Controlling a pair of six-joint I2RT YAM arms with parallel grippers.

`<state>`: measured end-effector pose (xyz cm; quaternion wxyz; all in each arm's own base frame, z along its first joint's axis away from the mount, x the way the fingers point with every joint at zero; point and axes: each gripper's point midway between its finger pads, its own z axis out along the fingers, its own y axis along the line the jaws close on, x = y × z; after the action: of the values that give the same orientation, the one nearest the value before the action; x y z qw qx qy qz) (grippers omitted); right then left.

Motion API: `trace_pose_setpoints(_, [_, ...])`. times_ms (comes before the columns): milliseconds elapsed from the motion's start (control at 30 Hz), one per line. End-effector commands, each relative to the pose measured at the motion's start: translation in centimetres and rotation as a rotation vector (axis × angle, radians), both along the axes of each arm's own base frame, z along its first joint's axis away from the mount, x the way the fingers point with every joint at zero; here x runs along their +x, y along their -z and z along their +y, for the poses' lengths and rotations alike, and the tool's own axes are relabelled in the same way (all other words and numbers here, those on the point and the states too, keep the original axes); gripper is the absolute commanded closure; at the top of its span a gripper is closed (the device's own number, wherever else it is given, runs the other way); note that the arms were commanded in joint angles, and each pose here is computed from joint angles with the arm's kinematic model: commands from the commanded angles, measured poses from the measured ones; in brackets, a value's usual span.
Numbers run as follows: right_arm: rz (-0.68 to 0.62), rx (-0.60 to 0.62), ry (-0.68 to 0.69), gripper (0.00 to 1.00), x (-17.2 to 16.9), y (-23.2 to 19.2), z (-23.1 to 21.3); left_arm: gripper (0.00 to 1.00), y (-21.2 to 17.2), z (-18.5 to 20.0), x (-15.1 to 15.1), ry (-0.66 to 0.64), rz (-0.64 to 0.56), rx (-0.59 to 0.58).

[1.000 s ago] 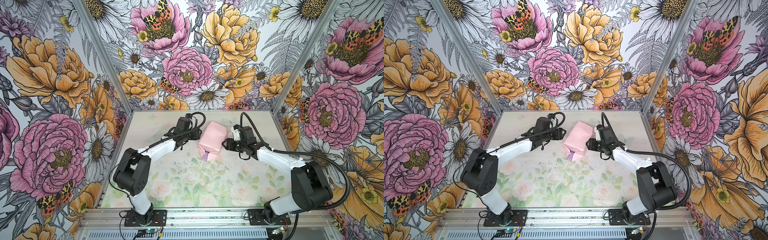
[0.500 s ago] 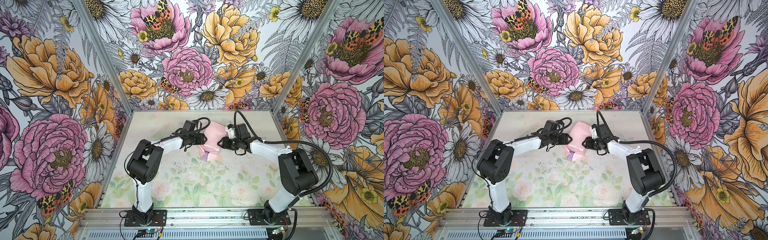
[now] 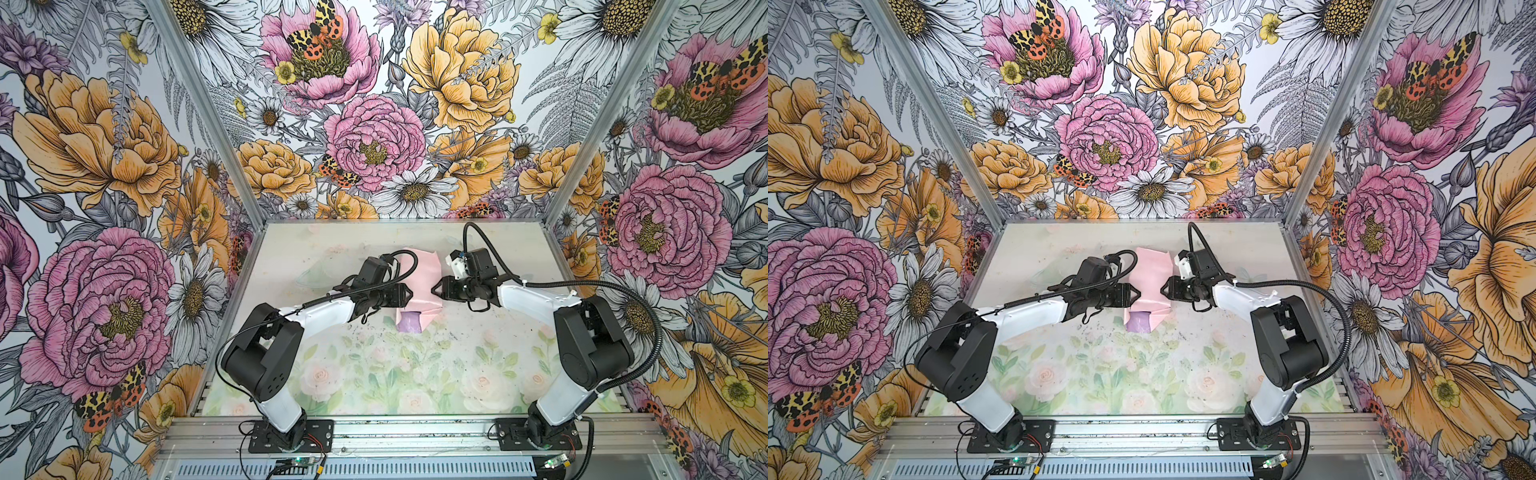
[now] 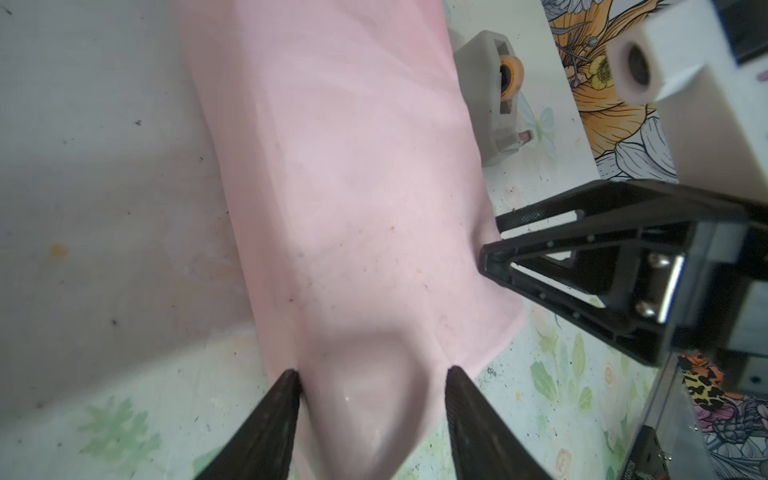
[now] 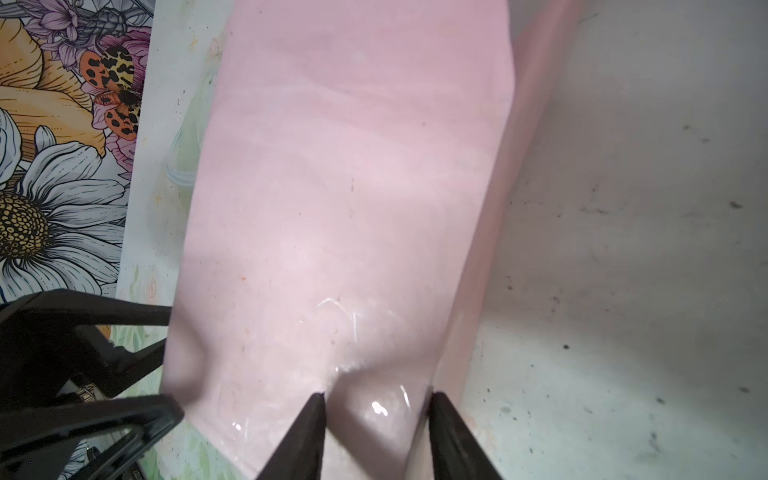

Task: Wrap the gift box in paper
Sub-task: 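Release the flap and draw both grippers back from the box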

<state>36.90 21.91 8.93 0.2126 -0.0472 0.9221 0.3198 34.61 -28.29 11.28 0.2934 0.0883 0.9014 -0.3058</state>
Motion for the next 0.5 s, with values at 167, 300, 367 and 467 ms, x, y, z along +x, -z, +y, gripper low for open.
trace_pose_setpoints(167, [-0.071, -0.045, -0.017, 0.53, -0.1, -2.6, -0.5, 0.42, -2.1, 5.7, -0.4, -0.162, -0.144, 0.038])
trace_pose_setpoints(300, [-0.059, -0.059, -0.021, 0.54, -0.2, -2.4, -0.6, 0.49, 0.0, 8.0, -1.3, -0.197, -0.103, 0.067])
trace_pose_setpoints(367, [-0.060, -0.064, -0.026, 0.54, -0.5, -2.4, -0.6, 0.56, 1.3, 8.2, -1.9, -0.193, -0.083, 0.079])
trace_pose_setpoints(467, [-0.062, -0.070, -0.025, 0.56, -0.6, -2.3, -0.7, 0.69, 3.1, 7.7, -2.8, -0.160, -0.043, 0.078])
